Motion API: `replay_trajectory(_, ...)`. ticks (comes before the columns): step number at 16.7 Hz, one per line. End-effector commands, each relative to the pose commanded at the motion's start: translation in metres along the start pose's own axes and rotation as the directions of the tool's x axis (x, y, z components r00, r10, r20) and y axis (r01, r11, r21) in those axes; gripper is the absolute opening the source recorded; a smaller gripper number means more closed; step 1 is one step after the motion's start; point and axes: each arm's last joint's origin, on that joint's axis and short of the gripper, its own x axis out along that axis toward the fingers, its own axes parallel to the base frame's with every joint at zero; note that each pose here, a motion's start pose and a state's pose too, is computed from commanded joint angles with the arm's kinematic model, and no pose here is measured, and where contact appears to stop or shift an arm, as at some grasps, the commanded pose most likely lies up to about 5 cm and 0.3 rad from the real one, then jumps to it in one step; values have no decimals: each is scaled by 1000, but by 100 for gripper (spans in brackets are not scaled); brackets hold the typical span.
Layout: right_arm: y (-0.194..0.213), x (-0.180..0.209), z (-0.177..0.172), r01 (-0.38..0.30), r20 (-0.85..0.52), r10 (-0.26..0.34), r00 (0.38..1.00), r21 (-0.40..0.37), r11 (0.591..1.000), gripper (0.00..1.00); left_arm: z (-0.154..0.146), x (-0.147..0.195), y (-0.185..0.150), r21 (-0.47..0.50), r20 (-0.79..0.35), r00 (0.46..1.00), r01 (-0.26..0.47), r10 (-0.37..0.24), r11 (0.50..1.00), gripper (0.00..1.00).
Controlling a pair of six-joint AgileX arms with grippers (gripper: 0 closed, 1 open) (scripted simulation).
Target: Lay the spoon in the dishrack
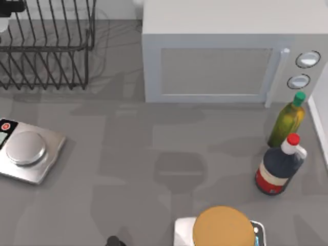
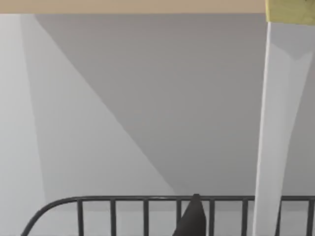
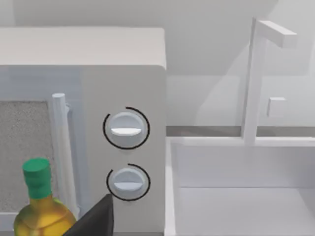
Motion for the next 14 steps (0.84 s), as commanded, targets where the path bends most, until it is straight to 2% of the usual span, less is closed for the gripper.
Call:
replay_trajectory(8, 0, 0, 0, 0, 0, 0, 1000, 0, 1000, 100, 0, 0, 0, 0, 0, 1000, 0, 0, 1000, 98)
replay_trajectory(14, 0, 0, 0, 0, 0, 0, 1000, 0, 1000, 100, 0, 0, 0, 0, 0, 1000, 0, 0, 1000, 100)
